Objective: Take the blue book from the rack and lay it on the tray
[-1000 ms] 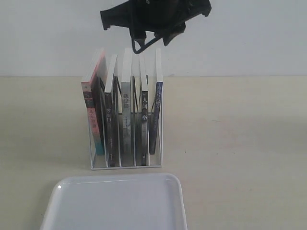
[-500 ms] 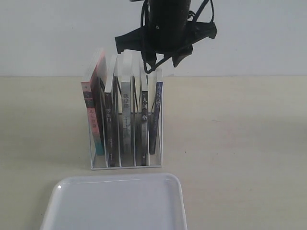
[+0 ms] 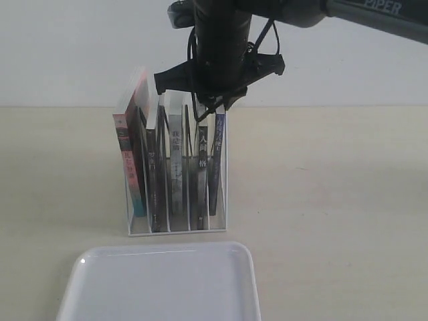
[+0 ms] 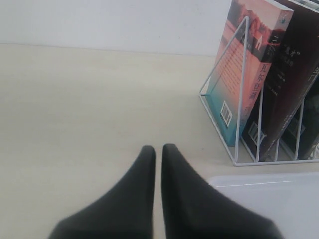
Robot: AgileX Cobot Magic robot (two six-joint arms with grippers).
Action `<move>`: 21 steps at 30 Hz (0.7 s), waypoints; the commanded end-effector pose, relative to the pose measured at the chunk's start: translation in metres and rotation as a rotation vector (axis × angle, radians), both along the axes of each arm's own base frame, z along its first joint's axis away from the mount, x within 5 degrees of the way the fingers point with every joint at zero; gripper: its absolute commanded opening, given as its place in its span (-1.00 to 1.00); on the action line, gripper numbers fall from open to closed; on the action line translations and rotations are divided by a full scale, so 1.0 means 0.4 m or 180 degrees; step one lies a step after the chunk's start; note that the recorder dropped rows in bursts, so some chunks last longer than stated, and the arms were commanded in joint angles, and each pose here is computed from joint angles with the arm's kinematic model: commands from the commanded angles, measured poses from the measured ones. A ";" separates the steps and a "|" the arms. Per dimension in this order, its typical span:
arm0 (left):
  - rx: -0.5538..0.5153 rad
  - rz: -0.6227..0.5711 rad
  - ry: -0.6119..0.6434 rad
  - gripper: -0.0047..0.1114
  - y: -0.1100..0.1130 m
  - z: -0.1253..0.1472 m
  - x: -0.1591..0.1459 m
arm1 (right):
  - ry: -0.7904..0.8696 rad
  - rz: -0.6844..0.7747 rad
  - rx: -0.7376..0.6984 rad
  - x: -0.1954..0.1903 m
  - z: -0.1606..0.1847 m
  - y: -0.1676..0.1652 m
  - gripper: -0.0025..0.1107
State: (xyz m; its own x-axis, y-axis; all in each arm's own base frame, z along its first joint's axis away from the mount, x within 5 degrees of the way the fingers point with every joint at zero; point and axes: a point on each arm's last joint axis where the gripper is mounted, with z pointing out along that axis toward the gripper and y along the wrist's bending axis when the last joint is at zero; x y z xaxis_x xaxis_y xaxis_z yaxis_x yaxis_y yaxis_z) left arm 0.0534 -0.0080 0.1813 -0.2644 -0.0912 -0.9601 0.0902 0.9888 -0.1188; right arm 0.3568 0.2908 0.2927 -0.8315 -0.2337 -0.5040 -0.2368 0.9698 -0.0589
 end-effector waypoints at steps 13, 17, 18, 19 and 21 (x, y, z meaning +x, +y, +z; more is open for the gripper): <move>-0.0009 0.0011 -0.0035 -0.85 0.001 0.005 0.000 | -0.0200 -0.0050 0.0198 -0.023 0.087 -0.028 -0.96; -0.0009 0.0011 -0.0035 -0.85 0.001 0.005 0.000 | -0.0291 -0.0058 0.0277 -0.042 0.136 -0.046 -0.96; -0.0009 0.0011 -0.0035 -0.85 0.001 0.005 0.000 | -0.0300 -0.0060 0.0296 -0.046 0.145 -0.049 -0.96; -0.0009 0.0011 -0.0035 -0.85 0.001 0.005 0.000 | -0.0317 -0.0060 0.0312 -0.050 0.153 -0.052 -0.96; -0.0009 0.0011 -0.0035 -0.85 0.001 0.005 0.000 | -0.0358 -0.0063 0.0350 -0.059 0.174 -0.060 -0.96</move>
State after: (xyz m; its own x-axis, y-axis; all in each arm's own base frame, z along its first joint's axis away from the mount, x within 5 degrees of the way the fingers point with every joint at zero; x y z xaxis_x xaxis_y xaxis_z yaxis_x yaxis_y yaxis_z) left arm 0.0534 -0.0080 0.1813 -0.2644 -0.0912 -0.9601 0.0902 0.9888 -0.1188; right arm 0.3381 0.2734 0.3426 -0.8036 -0.1731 -0.5694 -0.2142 0.9768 0.0053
